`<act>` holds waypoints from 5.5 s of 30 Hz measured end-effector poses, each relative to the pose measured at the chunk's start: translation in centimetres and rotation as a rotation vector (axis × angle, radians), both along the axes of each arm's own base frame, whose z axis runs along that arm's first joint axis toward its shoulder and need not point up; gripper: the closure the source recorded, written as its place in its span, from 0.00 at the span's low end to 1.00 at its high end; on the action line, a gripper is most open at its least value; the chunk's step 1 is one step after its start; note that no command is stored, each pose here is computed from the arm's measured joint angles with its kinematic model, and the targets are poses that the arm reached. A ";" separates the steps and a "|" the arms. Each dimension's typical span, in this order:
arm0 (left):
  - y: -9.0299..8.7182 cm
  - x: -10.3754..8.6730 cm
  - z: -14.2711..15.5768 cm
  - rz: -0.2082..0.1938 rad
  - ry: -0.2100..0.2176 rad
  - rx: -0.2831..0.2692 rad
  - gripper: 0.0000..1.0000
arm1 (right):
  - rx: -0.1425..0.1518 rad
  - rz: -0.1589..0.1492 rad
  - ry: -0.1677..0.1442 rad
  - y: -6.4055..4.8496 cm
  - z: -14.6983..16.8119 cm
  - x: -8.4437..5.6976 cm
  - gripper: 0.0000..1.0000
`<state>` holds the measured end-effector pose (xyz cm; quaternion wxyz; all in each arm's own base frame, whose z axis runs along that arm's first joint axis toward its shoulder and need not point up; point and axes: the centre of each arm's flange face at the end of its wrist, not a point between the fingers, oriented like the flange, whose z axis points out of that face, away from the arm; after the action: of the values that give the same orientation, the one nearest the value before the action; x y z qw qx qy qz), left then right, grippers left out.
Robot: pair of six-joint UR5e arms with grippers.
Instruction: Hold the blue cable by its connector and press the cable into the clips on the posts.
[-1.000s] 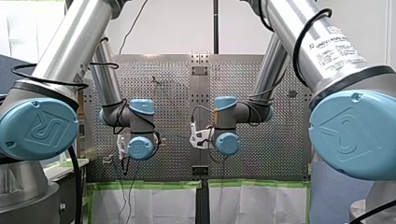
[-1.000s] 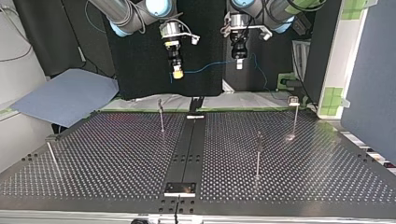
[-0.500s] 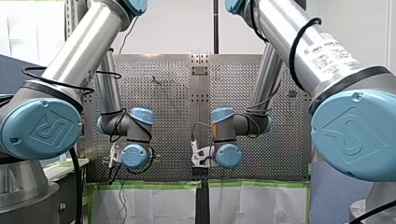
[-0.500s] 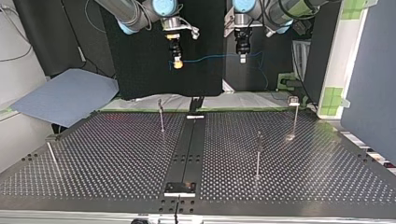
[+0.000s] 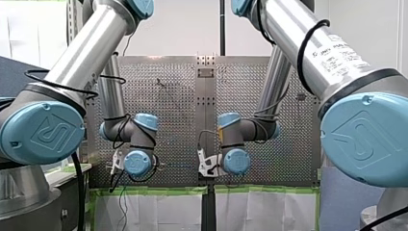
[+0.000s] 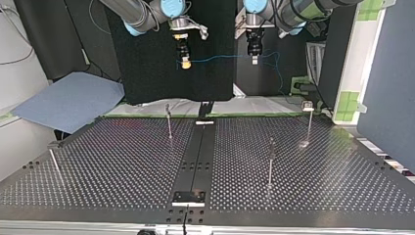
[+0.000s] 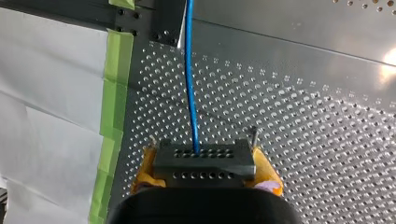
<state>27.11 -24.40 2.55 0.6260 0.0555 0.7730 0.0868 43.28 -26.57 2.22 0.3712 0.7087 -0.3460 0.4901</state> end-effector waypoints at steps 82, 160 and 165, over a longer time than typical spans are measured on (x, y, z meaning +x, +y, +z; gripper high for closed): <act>1.9 10.5 29.9 0.104 -0.450 -0.266 1.00 | -0.184 0.231 -0.344 -9.1 28.7 12.6 1.00; 5.9 22.7 29.9 0.093 -0.390 -0.294 1.00 | -0.176 0.241 -0.423 -16.3 30.8 15.0 1.00; 6.6 23.7 30.0 0.073 -0.412 -0.308 1.00 | -0.178 0.238 -0.424 -16.8 30.7 15.0 1.00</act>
<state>50.80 -17.82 32.59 0.7676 -0.0874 0.6350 0.0000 58.31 -43.38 32.92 0.2911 0.5904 -0.2855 0.6965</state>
